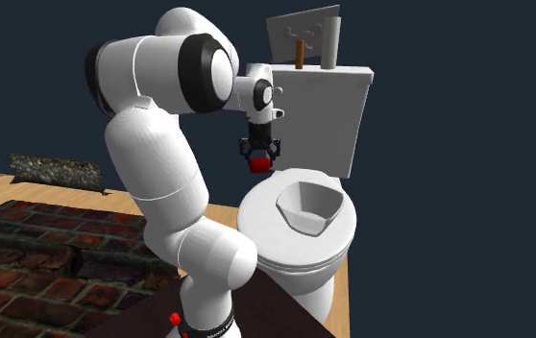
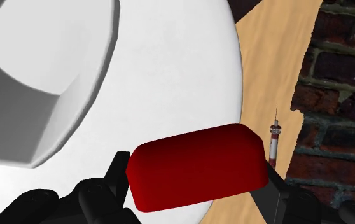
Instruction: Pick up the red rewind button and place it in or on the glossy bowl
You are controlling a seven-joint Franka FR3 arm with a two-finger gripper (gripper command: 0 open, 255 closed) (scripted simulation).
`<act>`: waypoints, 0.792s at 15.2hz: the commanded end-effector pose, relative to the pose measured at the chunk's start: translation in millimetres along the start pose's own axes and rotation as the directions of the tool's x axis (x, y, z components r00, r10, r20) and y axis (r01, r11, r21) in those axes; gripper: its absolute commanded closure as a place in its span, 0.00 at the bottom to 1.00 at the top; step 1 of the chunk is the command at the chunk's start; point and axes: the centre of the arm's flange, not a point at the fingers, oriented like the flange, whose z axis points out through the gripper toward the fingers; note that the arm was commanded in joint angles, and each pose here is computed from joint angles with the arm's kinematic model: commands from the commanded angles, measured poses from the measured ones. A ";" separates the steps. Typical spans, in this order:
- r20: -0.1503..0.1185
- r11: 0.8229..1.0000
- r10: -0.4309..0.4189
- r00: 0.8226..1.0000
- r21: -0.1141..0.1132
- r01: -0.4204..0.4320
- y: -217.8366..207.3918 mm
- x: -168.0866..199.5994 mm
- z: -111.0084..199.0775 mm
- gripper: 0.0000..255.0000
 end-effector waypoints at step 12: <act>0.000 1.000 -0.001 1.000 0.000 0.001 162.1 -50.1 1.5 1.00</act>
